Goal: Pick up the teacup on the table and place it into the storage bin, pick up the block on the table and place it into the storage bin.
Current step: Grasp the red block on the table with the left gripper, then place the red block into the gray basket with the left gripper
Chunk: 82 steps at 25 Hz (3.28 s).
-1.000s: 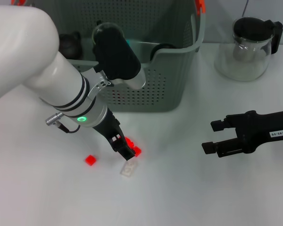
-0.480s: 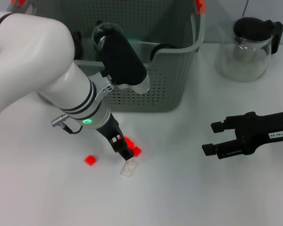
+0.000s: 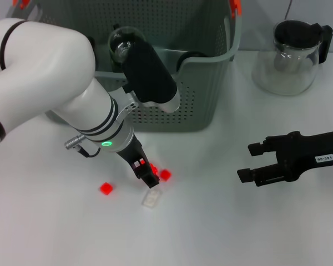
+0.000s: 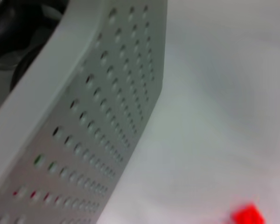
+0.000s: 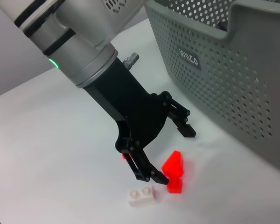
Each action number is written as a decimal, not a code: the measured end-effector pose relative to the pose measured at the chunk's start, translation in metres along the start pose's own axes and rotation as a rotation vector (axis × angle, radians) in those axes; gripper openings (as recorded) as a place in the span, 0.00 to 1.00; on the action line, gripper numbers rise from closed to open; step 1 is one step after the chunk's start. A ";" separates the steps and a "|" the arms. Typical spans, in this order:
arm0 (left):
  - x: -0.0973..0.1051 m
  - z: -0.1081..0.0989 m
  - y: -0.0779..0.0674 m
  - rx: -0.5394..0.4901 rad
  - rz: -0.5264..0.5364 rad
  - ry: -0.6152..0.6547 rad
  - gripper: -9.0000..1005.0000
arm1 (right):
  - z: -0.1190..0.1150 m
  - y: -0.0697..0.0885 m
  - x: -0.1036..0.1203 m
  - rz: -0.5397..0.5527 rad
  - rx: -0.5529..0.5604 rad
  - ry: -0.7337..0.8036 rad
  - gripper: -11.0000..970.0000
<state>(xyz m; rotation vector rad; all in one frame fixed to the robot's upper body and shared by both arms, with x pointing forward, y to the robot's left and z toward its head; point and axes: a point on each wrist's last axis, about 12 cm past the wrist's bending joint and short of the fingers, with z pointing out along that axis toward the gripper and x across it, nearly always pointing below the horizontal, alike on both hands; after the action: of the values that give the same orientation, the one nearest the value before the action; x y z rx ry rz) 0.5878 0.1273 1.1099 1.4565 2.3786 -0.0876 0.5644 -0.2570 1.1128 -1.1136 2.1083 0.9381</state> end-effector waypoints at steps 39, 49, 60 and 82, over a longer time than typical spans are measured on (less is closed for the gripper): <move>-0.006 0.001 -0.006 0.006 0.040 0.020 0.76 | 0.000 -0.003 0.000 0.001 0.020 -0.004 0.91; -0.006 0.001 -0.007 0.009 0.044 0.024 0.55 | 0.000 -0.003 0.000 0.001 0.020 -0.002 0.92; -0.006 0.002 -0.008 0.013 0.058 0.032 0.49 | 0.000 -0.003 0.000 0.002 0.022 -0.003 0.92; -0.008 -0.004 -0.007 0.026 0.028 0.020 0.41 | -0.001 -0.003 0.001 0.002 0.024 -0.002 0.91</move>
<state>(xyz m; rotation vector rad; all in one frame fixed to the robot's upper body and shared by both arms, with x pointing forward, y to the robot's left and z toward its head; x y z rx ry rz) 0.5844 0.1183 1.1154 1.5094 2.3810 -0.0979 0.5668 -0.2590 1.1117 -1.0982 2.1138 0.9125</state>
